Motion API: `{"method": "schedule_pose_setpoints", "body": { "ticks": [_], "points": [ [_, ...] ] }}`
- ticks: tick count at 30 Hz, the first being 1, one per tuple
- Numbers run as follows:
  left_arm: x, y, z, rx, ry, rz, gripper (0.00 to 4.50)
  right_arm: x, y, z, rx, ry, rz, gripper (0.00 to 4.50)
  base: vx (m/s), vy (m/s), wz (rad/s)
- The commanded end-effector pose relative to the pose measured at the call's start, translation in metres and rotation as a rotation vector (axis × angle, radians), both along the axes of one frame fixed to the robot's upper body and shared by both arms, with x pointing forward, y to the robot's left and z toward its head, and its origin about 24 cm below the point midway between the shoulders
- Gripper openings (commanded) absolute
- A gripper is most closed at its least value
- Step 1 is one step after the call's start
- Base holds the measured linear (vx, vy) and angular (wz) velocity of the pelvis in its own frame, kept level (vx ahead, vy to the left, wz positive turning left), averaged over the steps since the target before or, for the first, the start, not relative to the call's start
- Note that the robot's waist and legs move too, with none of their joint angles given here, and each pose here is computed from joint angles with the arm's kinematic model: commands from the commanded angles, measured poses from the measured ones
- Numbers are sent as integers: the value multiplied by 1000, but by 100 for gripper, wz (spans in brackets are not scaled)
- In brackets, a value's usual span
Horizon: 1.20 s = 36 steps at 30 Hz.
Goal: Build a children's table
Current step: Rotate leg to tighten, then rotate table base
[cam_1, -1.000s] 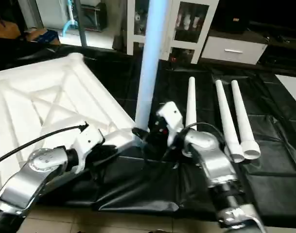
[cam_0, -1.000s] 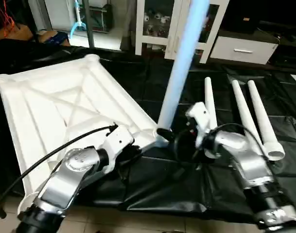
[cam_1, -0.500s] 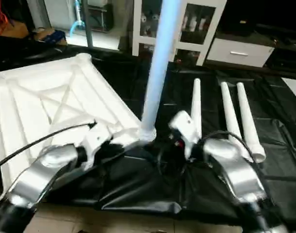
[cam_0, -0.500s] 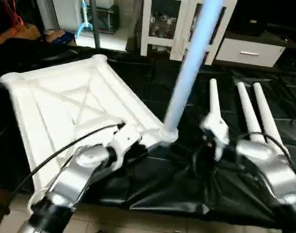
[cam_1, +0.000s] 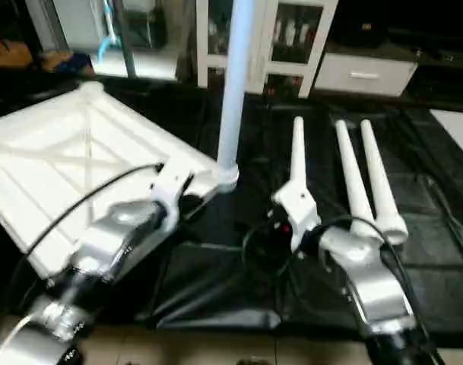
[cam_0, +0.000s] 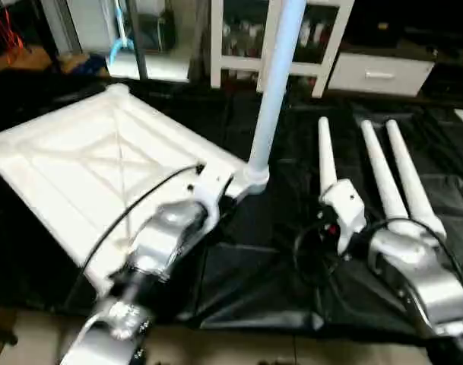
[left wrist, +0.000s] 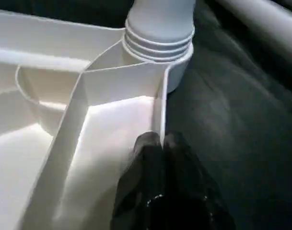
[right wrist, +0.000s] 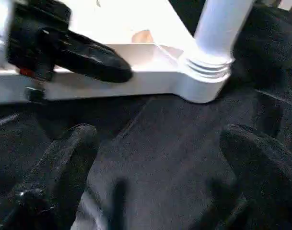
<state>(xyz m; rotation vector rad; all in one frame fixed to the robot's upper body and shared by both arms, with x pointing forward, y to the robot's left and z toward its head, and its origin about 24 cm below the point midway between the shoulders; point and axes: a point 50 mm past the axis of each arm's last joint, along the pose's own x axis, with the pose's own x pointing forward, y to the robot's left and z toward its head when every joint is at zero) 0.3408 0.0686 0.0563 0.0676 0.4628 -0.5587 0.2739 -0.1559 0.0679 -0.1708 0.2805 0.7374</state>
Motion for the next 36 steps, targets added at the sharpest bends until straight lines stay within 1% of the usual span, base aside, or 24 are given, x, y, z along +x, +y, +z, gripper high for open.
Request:
{"method": "schedule_pose_setpoints", "body": {
  "ticks": [1,4,6,7,10,15,17,18,19,20,21,23,25,26,27,28,29,30,31,32,33,34,35,36],
  "points": [
    [8,-2,15,-69,-65,37,0,2,-2,1,-18,3,-22,446,58,0,1],
    [13,-12,24,-123,-101,52,0,5,2,0,-13,-4,-54,446,38,1,1],
    [16,-13,29,-154,-114,52,55,6,6,-1,-16,-6,-73,450,0,0,0],
    [16,-13,29,-154,-114,52,55,6,6,-1,-16,-6,-73,450,0,0,0],
    [18,-10,30,-161,-122,62,69,5,10,-3,-17,-2,-72,450,0,0,0],
    [19,-2,33,-161,-145,77,112,6,17,-3,-7,0,-56,450,0,0,0],
    [20,1,37,-159,-167,78,140,7,20,-3,-6,-2,-51,450,0,0,0],
    [21,5,41,-156,-195,71,145,8,22,-2,-3,-4,-46,450,0,0,0],
    [21,5,41,-156,-195,71,151,8,22,-2,-3,-4,-46,450,0,0,0],
    [19,16,52,-153,-253,16,156,10,24,-2,-2,-5,-44,450,0,0,0],
    [19,16,52,-153,-253,16,156,10,24,-2,-2,-5,-44,450,0,0,0],
    [11,35,62,-101,-310,-94,156,12,26,-2,-4,-4,-34,450,0,0,0],
    [2,53,67,-40,-328,-180,156,13,28,-1,1,-4,-25,450,0,0,0],
    [-18,82,74,67,-330,-319,156,13,31,1,8,-5,-7,450,0,0,0],
    [-28,98,76,113,-291,-365,156,13,32,1,9,-6,1,450,0,0,0],
    [-32,104,77,132,-269,-382,156,13,33,1,9,-7,5,450,0,0,0],
    [-42,125,82,190,-231,-414,156,14,34,2,10,-8,12,450,0,0,0],
    [-49,137,85,229,-208,-423,156,14,35,2,11,-8,15,450,0,0,0],
    [-50,138,85,233,-205,-423,156,14,35,2,11,-8,15,450,0,0,0],
    [-60,158,89,285,-158,-409,156,14,36,1,13,-7,21,450,0,0,0],
    [-65,166,90,304,-129,-405,156,14,37,1,12,-8,25,450,0,0,0],
    [-65,166,90,304,-129,-405,156,14,37,1,12,-8,25,450,0,0,0],
    [-83,182,91,341,-52,-440,156,15,39,1,13,-8,35,450,0,0,0],
    [-91,187,90,359,-11,-457,156,16,39,1,12,-8,39,450,0,0,0]
  ]
}}
